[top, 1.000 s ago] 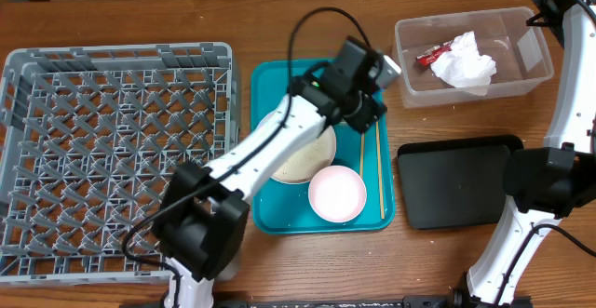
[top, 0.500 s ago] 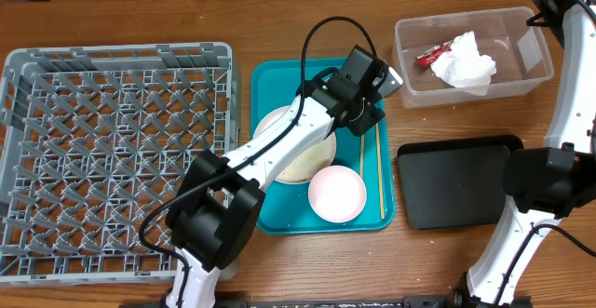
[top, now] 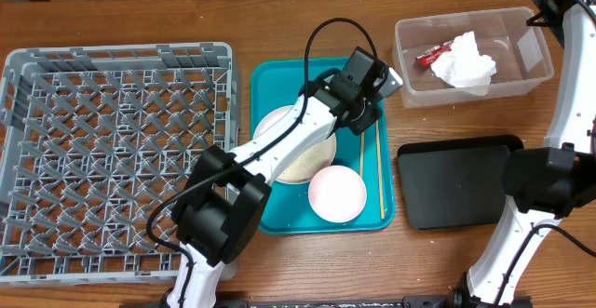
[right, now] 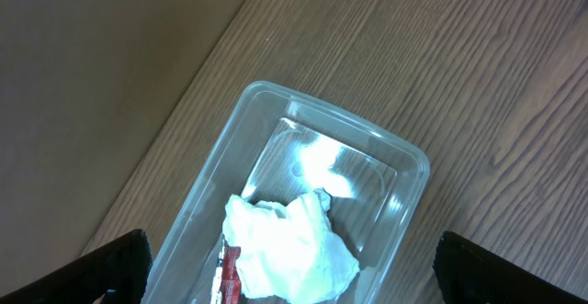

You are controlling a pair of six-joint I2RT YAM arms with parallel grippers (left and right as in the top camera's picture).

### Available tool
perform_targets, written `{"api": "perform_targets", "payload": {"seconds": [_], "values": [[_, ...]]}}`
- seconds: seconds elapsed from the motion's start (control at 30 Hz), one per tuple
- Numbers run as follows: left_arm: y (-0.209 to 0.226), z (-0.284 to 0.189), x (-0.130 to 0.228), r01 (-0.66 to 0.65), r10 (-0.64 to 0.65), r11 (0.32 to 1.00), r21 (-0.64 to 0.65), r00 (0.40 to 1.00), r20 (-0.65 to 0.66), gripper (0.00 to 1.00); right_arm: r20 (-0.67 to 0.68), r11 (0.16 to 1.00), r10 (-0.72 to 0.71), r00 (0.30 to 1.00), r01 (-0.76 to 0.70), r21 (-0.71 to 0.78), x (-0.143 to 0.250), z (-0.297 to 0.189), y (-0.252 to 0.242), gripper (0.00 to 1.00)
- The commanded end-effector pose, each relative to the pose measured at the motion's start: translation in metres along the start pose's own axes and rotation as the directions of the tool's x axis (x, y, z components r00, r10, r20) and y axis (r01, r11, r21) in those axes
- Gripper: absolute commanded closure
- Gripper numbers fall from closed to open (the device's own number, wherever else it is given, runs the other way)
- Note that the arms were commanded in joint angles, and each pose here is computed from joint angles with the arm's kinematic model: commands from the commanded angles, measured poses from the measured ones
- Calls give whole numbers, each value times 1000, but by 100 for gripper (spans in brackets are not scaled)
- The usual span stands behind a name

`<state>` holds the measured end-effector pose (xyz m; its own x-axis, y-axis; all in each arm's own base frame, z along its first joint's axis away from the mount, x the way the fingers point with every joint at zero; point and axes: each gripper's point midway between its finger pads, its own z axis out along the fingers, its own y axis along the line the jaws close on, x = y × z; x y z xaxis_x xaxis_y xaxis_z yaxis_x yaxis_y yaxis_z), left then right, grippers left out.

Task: Sort waste into correct bins and load items into the dishwasher
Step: 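Reach the left gripper to the tray and grasp the white cup, then carry the white cup over the dish rack and set it down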

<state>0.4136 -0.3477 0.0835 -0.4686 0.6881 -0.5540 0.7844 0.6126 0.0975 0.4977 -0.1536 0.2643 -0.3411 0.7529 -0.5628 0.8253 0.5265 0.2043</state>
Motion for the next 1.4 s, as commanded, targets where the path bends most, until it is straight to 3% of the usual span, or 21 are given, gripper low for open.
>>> {"api": "perform_targets", "payload": {"seconds": [0.0,0.17,0.27,0.4,0.53,0.7,0.83,0.93,1.13,1.37], "values": [[12,-16,-25,65,-63,998,-21,996,62,96,34,999,21,999,-20,-26,-9,-16,1,0],[31,-60,-50,186,-178,982,-43,974,143,96,34,999,21,999,-20,-26,-9,-16,1,0],[62,-97,-54,329,-304,939,-102,931,202,96,34,999,21,999,-20,-26,-9,-16,1,0],[118,-157,-42,591,-546,802,-90,786,289,96,34,999,21,999,-20,-26,-9,-16,1,0],[158,-205,-18,741,-735,663,107,617,283,96,34,999,21,999,-20,-26,-9,-16,1,0],[202,-251,20,734,-865,494,466,469,179,96,34,999,21,999,-20,-26,-9,-16,1,0],[245,-264,80,771,-957,267,579,281,68,96,34,999,21,999,-20,-26,-9,-16,1,0],[257,-261,115,762,-984,107,639,173,-41,96,34,999,21,999,-20,-26,-9,-16,1,0],[262,-260,154,634,-981,-64,771,103,-166,96,34,999,21,999,-20,-26,-9,-16,1,0],[264,-255,194,622,-968,-217,753,-34,-250,96,34,999,21,999,-20,-26,-9,-16,1,0]]}}
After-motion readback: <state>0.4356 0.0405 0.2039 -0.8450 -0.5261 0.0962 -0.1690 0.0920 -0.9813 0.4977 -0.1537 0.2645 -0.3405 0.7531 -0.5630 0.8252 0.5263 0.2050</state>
